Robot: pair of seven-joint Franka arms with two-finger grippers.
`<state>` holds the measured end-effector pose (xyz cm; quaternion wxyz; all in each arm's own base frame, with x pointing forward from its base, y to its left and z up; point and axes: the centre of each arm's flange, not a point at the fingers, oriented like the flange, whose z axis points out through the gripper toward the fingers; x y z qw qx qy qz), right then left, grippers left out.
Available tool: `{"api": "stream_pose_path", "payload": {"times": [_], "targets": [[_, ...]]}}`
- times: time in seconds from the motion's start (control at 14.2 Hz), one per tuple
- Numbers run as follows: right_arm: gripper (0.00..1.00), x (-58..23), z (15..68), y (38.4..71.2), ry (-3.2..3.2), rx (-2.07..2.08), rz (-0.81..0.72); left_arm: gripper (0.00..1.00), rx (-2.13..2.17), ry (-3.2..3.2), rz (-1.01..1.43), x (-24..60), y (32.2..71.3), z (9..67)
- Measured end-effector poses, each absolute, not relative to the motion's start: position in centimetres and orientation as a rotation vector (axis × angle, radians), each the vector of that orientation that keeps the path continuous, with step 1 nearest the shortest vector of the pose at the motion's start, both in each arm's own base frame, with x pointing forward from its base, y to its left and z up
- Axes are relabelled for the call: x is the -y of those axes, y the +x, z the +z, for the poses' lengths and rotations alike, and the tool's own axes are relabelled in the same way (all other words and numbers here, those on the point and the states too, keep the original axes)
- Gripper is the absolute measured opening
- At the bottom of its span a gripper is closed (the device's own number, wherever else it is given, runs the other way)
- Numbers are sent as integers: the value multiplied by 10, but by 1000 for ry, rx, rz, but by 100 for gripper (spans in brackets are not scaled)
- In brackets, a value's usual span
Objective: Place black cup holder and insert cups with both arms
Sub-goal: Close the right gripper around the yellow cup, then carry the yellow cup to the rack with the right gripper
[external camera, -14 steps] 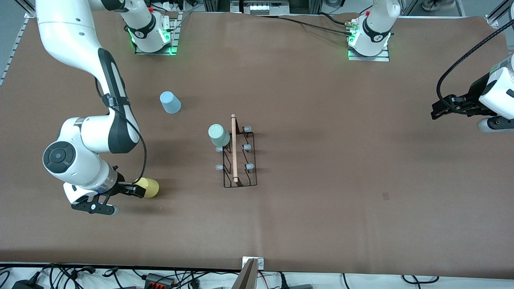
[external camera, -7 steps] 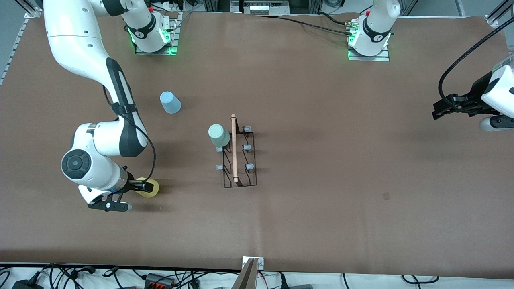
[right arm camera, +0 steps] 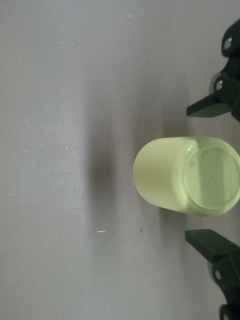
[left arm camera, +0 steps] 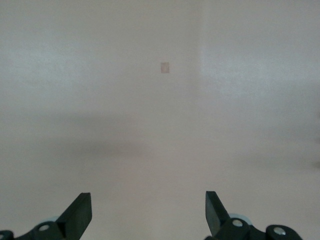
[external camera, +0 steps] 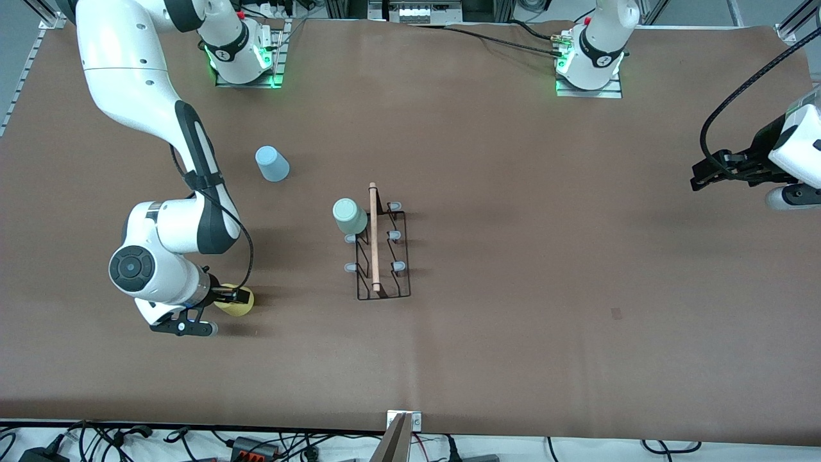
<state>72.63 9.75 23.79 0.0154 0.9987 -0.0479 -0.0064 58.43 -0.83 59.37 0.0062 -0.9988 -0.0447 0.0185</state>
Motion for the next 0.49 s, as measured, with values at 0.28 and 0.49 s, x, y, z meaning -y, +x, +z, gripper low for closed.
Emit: {"api": "stream_pose_path", "payload": {"times": [0.28, 0.49], "targets": [[66, -96, 237, 727, 3114, 156, -23, 100, 140, -3125, 58, 8, 584, 594], [66, -97, 241, 727, 3116, 137, -25, 100, 140, -3125, 58, 8, 584, 594]]}}
